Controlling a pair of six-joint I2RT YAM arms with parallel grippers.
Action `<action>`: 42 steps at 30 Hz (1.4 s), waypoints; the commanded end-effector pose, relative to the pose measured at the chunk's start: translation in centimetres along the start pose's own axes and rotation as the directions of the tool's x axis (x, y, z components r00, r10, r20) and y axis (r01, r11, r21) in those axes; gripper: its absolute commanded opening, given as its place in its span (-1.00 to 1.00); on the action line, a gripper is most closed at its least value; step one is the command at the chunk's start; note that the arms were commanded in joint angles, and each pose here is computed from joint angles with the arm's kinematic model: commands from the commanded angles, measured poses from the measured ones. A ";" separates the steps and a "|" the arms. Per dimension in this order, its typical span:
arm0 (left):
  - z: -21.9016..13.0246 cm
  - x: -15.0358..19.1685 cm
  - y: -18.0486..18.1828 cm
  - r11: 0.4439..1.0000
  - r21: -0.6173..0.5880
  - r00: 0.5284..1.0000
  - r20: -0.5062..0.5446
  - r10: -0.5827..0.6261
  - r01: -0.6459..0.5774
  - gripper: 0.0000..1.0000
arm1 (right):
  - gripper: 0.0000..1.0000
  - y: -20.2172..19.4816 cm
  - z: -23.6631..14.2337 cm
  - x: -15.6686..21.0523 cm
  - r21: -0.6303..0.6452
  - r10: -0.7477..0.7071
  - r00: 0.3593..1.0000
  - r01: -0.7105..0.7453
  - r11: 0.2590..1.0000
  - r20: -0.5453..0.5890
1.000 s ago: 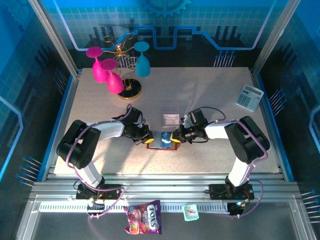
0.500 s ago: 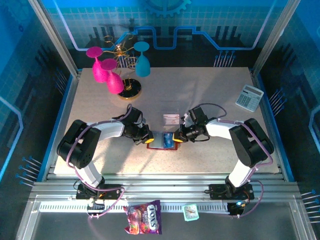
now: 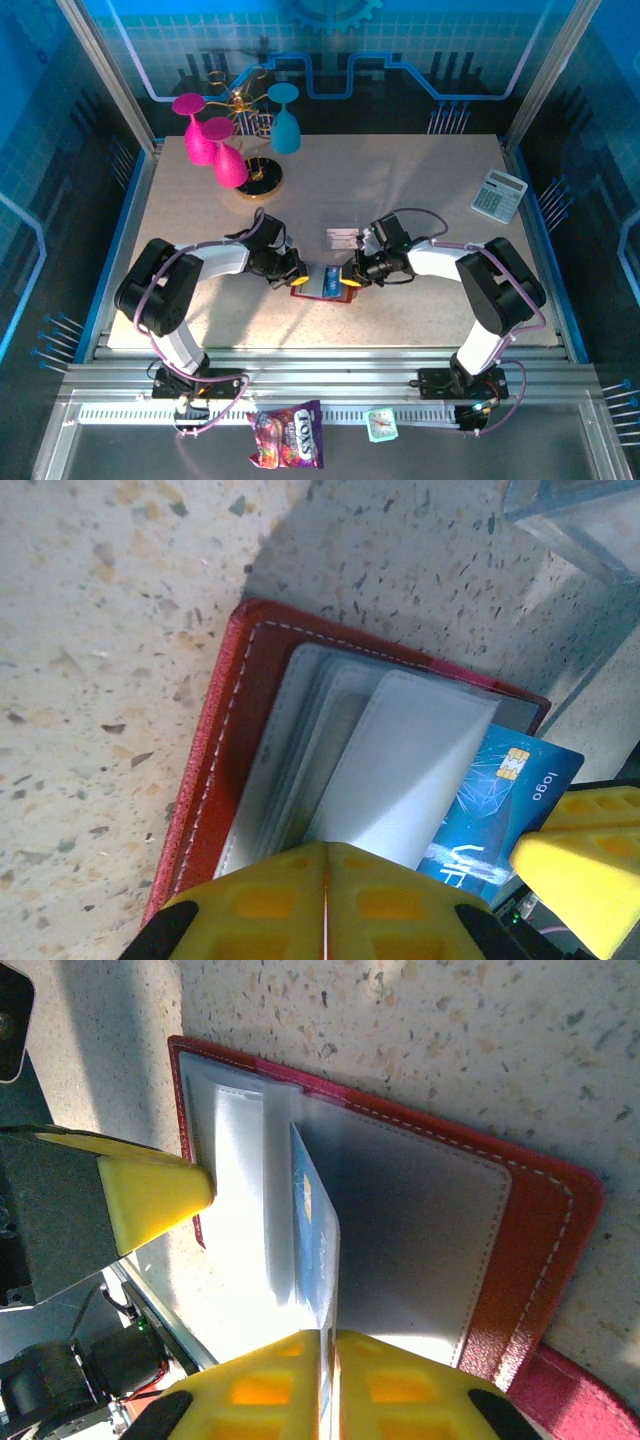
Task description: Take the credit cards out of the card holder
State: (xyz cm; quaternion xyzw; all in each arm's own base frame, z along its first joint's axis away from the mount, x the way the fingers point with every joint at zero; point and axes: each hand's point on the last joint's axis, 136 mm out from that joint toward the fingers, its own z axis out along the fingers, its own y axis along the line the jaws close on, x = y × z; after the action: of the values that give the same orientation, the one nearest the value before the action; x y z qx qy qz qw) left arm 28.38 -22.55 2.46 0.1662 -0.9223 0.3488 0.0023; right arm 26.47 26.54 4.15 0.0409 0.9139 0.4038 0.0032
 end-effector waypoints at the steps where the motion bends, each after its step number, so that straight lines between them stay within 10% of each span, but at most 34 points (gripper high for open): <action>1: 0.8 0.6 1.1 0.999 -0.030 0.999 -0.031 -0.020 0.019 -0.82 | -0.70 0.9 -0.1 0.1 -0.009 -0.006 1.000 0.006 1.000 -0.002; 42: -1.9 0.0 -1.0 1.000 0.003 0.998 0.063 -0.019 0.019 -0.58 | -0.94 -1.5 -2.2 -0.3 0.250 -0.125 0.986 0.150 0.957 -0.111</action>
State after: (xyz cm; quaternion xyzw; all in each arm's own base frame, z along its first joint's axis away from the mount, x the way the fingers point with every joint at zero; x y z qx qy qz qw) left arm 28.73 -22.23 4.07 0.1777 -0.9201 0.3485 -0.0179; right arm 26.69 24.92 5.11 -0.0376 0.9516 0.3049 -0.0035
